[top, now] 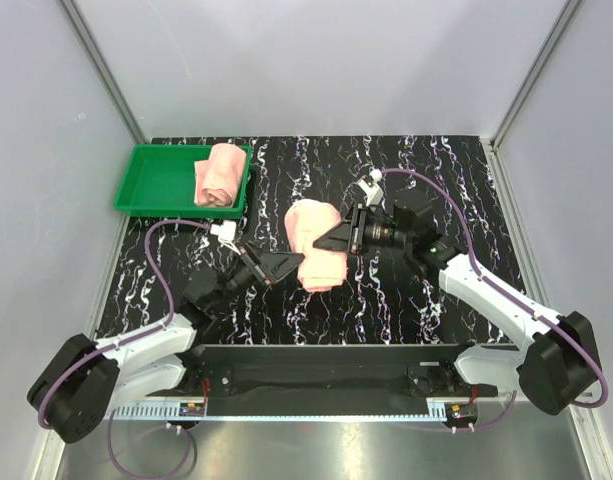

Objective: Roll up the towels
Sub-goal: Place the rolled towel into the container

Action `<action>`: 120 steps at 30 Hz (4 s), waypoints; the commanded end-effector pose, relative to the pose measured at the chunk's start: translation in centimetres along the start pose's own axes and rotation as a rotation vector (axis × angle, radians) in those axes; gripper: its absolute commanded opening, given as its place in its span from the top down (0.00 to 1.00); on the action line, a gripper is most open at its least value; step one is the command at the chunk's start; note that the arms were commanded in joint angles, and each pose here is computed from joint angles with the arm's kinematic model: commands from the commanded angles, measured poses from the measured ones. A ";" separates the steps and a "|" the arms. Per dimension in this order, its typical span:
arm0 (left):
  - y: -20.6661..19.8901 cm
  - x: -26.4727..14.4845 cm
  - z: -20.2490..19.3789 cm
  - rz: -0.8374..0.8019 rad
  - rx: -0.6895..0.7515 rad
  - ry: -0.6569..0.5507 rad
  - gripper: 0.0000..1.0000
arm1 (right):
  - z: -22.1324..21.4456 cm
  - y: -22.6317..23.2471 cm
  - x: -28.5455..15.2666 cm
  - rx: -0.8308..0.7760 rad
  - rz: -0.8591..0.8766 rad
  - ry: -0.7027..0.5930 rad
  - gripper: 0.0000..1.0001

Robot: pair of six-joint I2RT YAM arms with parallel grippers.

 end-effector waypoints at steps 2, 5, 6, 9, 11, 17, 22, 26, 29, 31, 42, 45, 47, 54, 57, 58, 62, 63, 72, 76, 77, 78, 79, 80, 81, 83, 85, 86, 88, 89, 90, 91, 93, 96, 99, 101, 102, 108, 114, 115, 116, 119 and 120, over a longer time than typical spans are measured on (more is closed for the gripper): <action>-1.6 -0.1 0.4 -0.125 0.035 -0.018 0.01 | 1.8 3.8 -0.8 -0.038 0.183 -0.049 0.89; -1.5 -0.1 0.5 -0.125 0.031 -0.023 0.01 | 1.8 3.9 -0.6 -0.029 0.228 -0.066 0.89; -1.6 0.0 0.6 -0.131 0.024 -0.026 0.01 | 1.9 4.2 -0.7 -0.022 0.248 -0.074 0.88; -1.6 0.1 0.8 -0.140 0.014 -0.034 0.01 | 1.9 4.2 -0.7 -0.015 0.261 -0.071 0.88; -1.6 0.3 0.9 -0.143 0.005 -0.036 0.01 | 1.9 4.1 -0.5 -0.010 0.265 -0.063 0.88; -2.1 1.1 1.2 -0.170 -0.017 -0.023 0.35 | 1.6 3.8 -0.3 0.002 0.259 -0.057 0.88; -1.8 1.4 1.3 -0.128 -0.022 -0.007 0.70 | 1.5 3.3 -0.2 0.001 0.235 -0.055 0.88; -1.3 1.6 1.5 -0.043 -0.006 0.003 0.99 | 1.6 3.2 -0.3 -0.018 0.195 -0.054 0.84; -1.0 1.6 2.1 -0.002 0.006 0.003 1.00 | 1.9 3.1 -0.3 -0.061 0.146 -0.052 0.46; -1.0 1.5 2.5 0.000 0.014 0.005 1.00 | 2.3 3.5 -0.5 -0.071 0.109 -0.048 0.29; -1.9 1.4 5.9 0.008 0.077 0.049 1.00 | 2.9 2.5 -0.8 -0.117 -0.093 -0.045 0.07; -2.2 0.9 7.6 0.018 0.099 0.050 1.00 | 2.7 1.4 -1.3 -0.116 -0.241 -0.047 0.05; -1.9 0.3 8.9 0.063 0.095 0.062 1.00 | 3.0 0.7 -1.9 -0.112 -0.338 -0.060 0.03; -1.4 -1.2 16.9 0.161 0.116 -0.014 1.00 | 2.8 -0.1 -3.1 -0.086 -0.384 -0.081 0.03; -1.3 -2.2 21.4 0.203 0.147 -0.072 1.00 | 2.4 -0.1 -3.4 -0.086 -0.380 -0.078 0.03; -1.1 -2.5 22.6 0.226 0.155 -0.082 1.00 | 2.3 -0.1 -3.5 -0.087 -0.381 -0.076 0.02; 0.3 -4.1 30.3 0.343 0.144 -0.156 1.00 | 1.8 -0.3 -3.7 -0.085 -0.369 -0.069 0.03; 0.7 -4.2 31.8 0.373 0.177 -0.159 1.00 | 1.6 -0.3 -3.7 -0.083 -0.364 -0.066 0.02; 7.7 -6.4 39.7 0.534 0.084 -0.067 1.00 | -0.5 -1.8 -3.0 -0.028 -0.293 -0.005 0.03; 11.7 -6.6 43.0 0.500 0.049 -0.015 1.00 | -1.1 -1.9 -3.0 -0.020 -0.269 0.034 0.03; 12.5 -6.6 42.9 0.514 0.016 0.006 1.00 | -1.3 -1.9 -3.1 -0.027 -0.263 0.049 0.03; 13.2 -6.6 43.0 0.507 0.009 0.011 1.00 | -1.5 -2.0 -3.2 -0.030 -0.261 0.055 0.03; 13.8 -6.6 43.2 0.503 0.014 0.010 1.00 | -1.6 -2.1 -3.2 -0.039 -0.268 0.058 0.03; 15.4 -6.8 43.1 0.523 -0.006 0.013 1.00 | -1.8 -2.2 -3.4 -0.039 -0.277 0.063 0.03; 16.1 -7.0 43.0 0.532 -0.019 0.017 1.00 | -2.0 -2.4 -3.4 -0.043 -0.281 0.066 0.03; 18.0 -7.3 42.6 0.560 -0.046 0.033 1.00 | -2.1 -2.5 -3.4 -0.051 -0.276 0.075 0.03; 19.1 -7.6 42.3 0.578 -0.058 0.040 1.00 | -2.4 -2.7 -3.4 -0.051 -0.274 0.084 0.03; 20.0 -7.7 42.0 0.583 -0.071 0.047 1.00 | -2.4 -2.9 -3.2 -0.050 -0.271 0.084 0.03; 20.7 -7.7 41.9 0.573 -0.085 0.056 1.00 | -2.5 -3.1 -3.0 -0.051 -0.262 0.093 0.03; 21.4 -7.7 42.0 0.580 -0.091 0.057 1.00 | -2.6 -3.3 -2.8 -0.048 -0.260 0.105 0.03; 21.6 -7.7 42.2 0.586 -0.090 0.056 1.00 | -2.6 -3.4 -2.8 -0.050 -0.258 0.106 0.03; 22.0 -7.7 42.3 0.616 -0.101 0.053 1.00 | -2.6 -3.4 -2.7 -0.054 -0.254 0.108 0.03; 22.7 -7.6 43.1 0.653 -0.083 0.047 0.84 | -2.6 -3.7 -2.5 -0.053 -0.256 0.112 0.03; 23.3 -7.5 43.9 0.684 -0.097 0.030 0.66 | -2.6 -3.9 -2.3 -0.056 -0.255 0.114 0.03; 23.6 -7.5 44.4 0.710 -0.095 0.000 0.49 | -2.4 -4.1 -2.0 -0.050 -0.254 0.119 0.03; 24.2 -7.5 44.5 0.727 -0.102 -0.018 0.41 | -2.4 -4.2 -1.8 -0.046 -0.251 0.120 0.03; 24.2 -7.5 44.6 0.732 -0.102 -0.023 0.35 | -2.4 -4.2 -1.7 -0.046 -0.249 0.120 0.03; 22.4 -7.4 45.7 0.767 -0.026 -0.086 0.01 | -2.3 -4.3 -1.7 -0.042 -0.249 0.121 0.02; 18.9 -8.1 47.5 0.784 0.024 -0.180 0.01 | -2.5 -4.3 -1.9 -0.040 -0.255 0.120 0.03; 18.5 -8.2 47.5 0.793 0.029 -0.188 0.01 | -2.6 -4.3 -1.9 -0.039 -0.255 0.120 0.03; 18.2 -8.3 47.6 0.803 0.036 -0.199 0.01 | -2.5 -4.2 -1.9 -0.043 -0.255 0.116 0.02; 16.5 -8.9 47.9 0.820 0.066 -0.249 0.01 | -2.5 -4.1 -2.1 -0.051 -0.258 0.115 0.02; 15.6 -9.1 48.0 0.808 0.094 -0.271 0.01 | -2.6 -4.1 -2.1 -0.050 -0.263 0.120 0.03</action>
Point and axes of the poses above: each gripper's point midway between its finger pads, its own x axis out along the fingers, its own y axis along the line the jaws close on, z = x × y, the point moved 9 cm from there along -x, back along the fingers, and after that the axes turned 10 degrees about -x, right-handed, at the moved point
